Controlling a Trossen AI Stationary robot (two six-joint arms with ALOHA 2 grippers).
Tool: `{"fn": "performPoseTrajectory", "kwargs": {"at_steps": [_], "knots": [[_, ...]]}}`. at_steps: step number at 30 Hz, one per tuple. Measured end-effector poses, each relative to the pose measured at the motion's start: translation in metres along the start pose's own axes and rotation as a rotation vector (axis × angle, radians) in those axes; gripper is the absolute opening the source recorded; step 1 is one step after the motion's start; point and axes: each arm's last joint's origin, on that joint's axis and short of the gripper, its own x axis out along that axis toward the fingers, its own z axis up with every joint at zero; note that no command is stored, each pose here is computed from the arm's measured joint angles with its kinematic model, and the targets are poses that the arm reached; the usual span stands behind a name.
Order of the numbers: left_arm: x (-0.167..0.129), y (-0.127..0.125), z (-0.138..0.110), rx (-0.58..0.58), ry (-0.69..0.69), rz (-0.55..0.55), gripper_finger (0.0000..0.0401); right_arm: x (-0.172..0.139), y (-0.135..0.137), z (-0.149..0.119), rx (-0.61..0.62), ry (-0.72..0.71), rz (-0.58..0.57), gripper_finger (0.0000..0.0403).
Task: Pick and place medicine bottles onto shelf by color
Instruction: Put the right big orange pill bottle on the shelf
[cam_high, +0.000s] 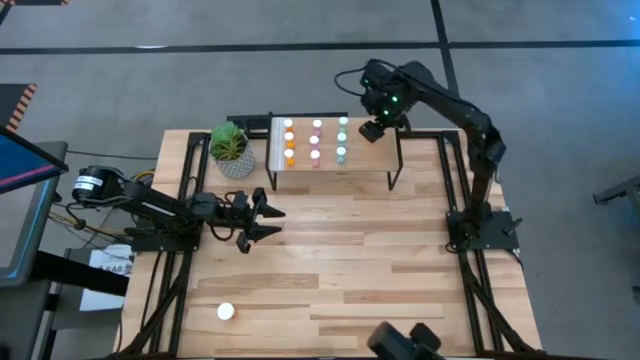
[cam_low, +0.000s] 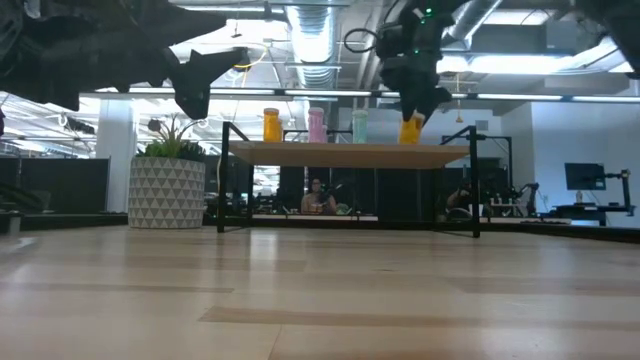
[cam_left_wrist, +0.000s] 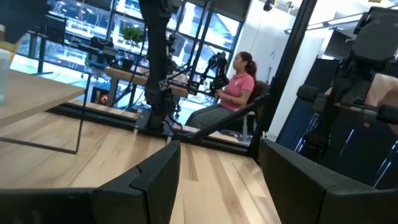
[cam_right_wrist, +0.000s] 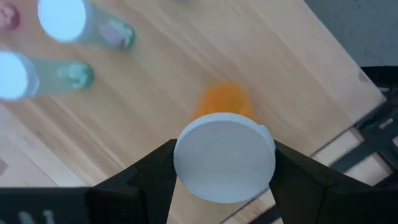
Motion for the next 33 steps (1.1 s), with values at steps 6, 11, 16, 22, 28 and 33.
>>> {"fn": "performPoseTrajectory", "kwargs": {"at_steps": [6, 11, 16, 22, 28, 33], "knots": [[0.0, 0.0, -0.001, 0.003, 0.007, 0.002, 0.0208, 0.013, 0.0, 0.018, 0.009, 0.07, 0.002, 0.0248], [0.0, 0.0, -0.001, 0.001, 0.012, 0.003, 0.0208, 0.025, 0.0, 0.025, 0.009, 0.096, 0.0, 0.0248], [0.0, 0.0, -0.001, 0.002, 0.013, 0.003, 0.0208, 0.025, -0.001, 0.025, 0.009, 0.095, -0.002, 0.0248], [0.0, 0.0, -0.001, 0.003, 0.013, 0.002, 0.0208, 0.022, -0.003, 0.024, 0.012, 0.087, -0.013, 0.0248], [0.0, 0.0, -0.001, 0.003, 0.013, 0.002, 0.0208, 0.022, -0.002, 0.026, -0.004, 0.072, -0.012, 0.025], [0.0, 0.0, -0.001, 0.003, 0.013, 0.002, 0.0208, 0.022, -0.003, 0.026, -0.009, 0.071, -0.023, 0.025]]}}
